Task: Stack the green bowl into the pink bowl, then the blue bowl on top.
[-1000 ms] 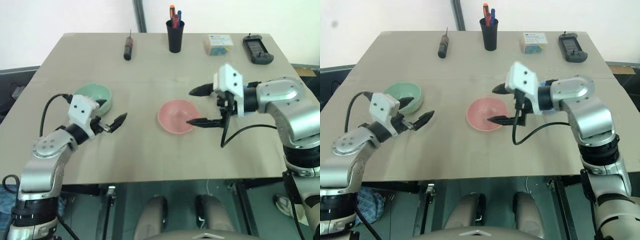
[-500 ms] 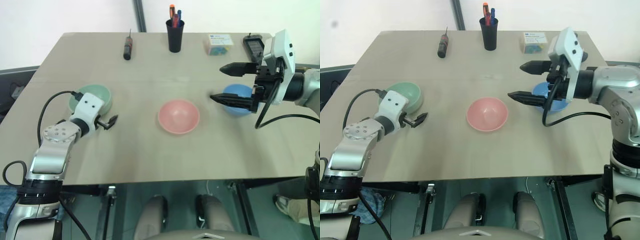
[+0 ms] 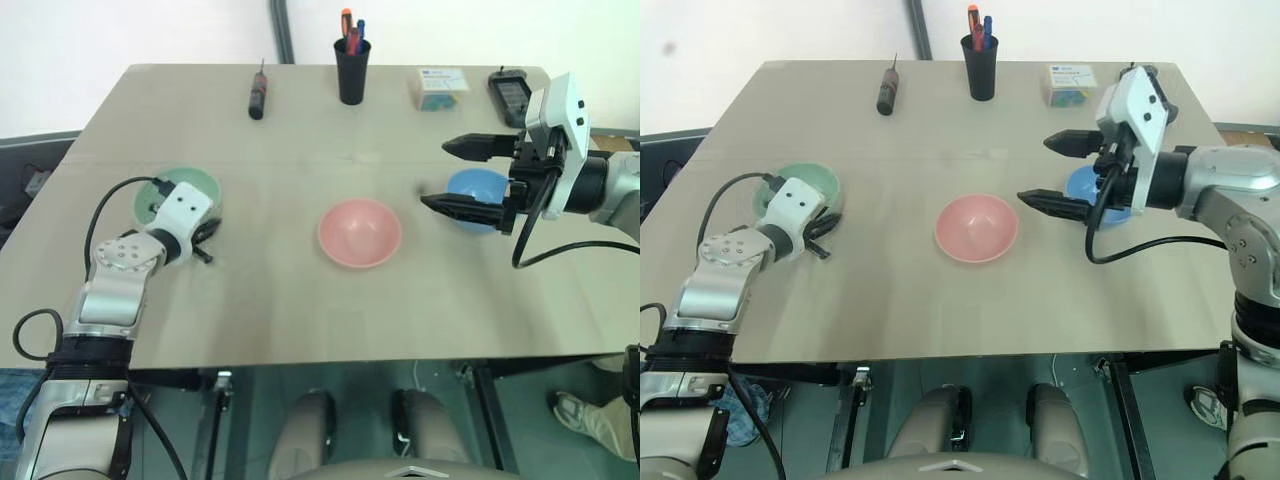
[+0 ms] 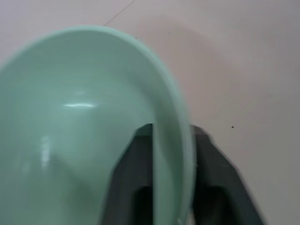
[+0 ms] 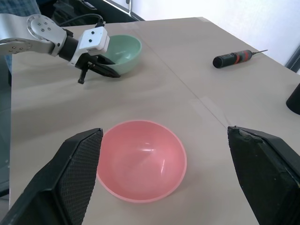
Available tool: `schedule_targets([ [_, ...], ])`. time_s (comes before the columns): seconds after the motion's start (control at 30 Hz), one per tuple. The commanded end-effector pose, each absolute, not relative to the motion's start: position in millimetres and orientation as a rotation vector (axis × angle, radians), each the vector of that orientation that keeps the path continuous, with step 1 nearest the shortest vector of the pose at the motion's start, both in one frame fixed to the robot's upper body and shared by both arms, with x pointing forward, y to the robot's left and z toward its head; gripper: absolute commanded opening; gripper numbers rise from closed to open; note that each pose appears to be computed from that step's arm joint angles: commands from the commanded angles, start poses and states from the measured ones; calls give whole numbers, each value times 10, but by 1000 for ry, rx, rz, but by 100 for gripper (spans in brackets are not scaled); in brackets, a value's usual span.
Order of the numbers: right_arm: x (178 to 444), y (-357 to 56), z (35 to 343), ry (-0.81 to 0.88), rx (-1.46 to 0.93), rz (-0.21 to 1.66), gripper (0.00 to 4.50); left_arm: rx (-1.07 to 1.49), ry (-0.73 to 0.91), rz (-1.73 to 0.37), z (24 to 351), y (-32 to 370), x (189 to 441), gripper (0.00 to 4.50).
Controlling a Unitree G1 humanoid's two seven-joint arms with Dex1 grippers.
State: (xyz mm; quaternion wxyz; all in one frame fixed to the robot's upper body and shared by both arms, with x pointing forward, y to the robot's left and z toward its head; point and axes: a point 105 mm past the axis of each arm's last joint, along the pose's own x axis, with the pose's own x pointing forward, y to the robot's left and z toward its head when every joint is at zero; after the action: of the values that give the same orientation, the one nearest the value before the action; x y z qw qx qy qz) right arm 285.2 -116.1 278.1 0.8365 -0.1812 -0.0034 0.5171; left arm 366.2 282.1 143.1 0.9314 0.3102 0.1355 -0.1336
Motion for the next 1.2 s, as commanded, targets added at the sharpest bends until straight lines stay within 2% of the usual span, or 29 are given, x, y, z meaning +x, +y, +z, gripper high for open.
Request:
schedule_targets([
  [0.03, 2780, -1158, 2874, -57, -422, 1092, 450, 658, 235, -319, 1562, 2723, 3715, 3],
  [0.27, 2769, -1161, 2875, -58, -418, 1092, 450, 678, 187, -382, 1728, 2565, 3800, 3],
  [0.4, 2786, -1146, 2880, -60, -419, 1094, 450, 723, 62, -611, 1989, 1968, 3852, 3],
  [0.57, 2793, -1132, 2879, -62, -422, 1100, 450, 804, -59, -855, 2240, 1373, 3782, 3],
  [0.8, 2793, -1134, 2876, -62, -434, 1093, 450, 907, -164, -1141, 2323, 861, 3562, 3],
  [0.93, 2792, -1148, 2888, -64, -443, 1083, 450, 939, -189, -1331, 2267, 673, 3341, 3],
  [1.03, 2786, -1154, 2895, -65, -447, 1076, 450, 994, -199, -1471, 2170, 619, 3175, 3],
  [1.2, 2787, -1154, 2905, -71, -452, 1066, 450, 1028, -215, -1598, 2084, 606, 3033, 3],
])
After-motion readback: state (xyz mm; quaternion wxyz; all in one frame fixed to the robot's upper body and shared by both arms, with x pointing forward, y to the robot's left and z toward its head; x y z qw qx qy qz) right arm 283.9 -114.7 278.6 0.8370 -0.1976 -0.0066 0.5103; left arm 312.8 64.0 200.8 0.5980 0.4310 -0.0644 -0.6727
